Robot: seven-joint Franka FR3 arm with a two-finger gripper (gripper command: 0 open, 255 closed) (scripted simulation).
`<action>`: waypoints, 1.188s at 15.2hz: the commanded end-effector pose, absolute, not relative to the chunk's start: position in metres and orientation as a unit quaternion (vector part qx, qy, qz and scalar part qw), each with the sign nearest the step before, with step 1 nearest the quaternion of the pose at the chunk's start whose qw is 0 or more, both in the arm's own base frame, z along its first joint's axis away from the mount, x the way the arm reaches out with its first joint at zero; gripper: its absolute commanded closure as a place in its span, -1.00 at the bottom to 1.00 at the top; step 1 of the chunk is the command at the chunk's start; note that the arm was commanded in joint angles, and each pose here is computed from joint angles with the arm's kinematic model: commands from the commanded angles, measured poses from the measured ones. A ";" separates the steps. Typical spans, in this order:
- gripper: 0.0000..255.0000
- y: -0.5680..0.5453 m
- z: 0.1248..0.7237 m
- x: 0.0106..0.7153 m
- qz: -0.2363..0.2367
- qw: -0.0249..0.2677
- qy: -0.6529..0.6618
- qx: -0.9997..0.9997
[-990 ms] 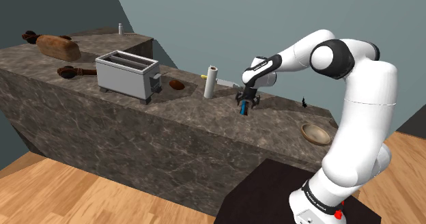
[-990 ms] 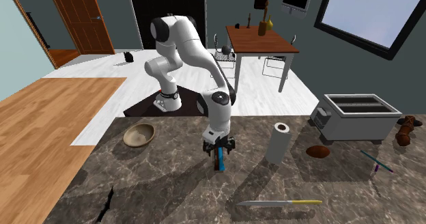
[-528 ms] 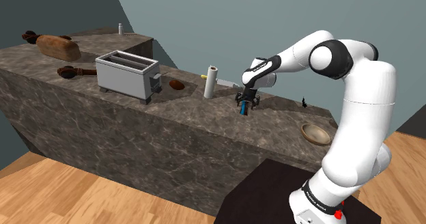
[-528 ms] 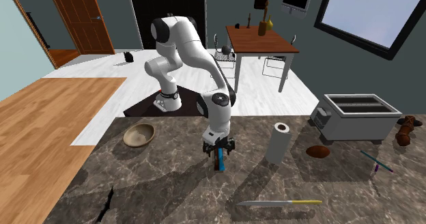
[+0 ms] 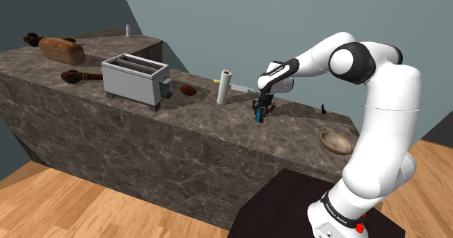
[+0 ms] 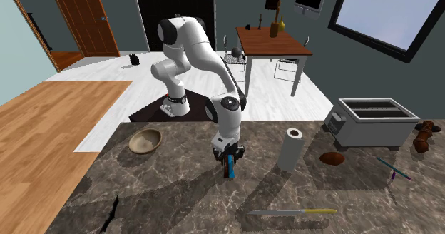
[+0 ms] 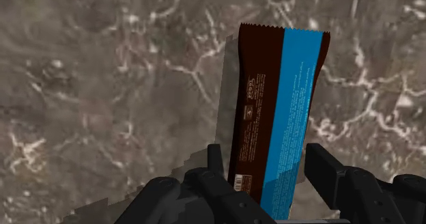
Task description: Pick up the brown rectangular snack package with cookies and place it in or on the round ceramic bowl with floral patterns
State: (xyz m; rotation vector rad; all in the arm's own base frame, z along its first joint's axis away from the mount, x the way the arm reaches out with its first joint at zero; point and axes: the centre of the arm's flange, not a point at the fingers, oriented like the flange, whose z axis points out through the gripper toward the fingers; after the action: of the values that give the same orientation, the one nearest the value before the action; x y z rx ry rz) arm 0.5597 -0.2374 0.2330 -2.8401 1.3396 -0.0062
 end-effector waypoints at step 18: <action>1.00 -0.237 0.316 0.560 -0.001 0.001 0.426 -0.905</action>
State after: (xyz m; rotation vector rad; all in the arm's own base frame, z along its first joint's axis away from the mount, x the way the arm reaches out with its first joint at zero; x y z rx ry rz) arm 0.5598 -0.2372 0.3109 -2.8408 1.3390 -0.0028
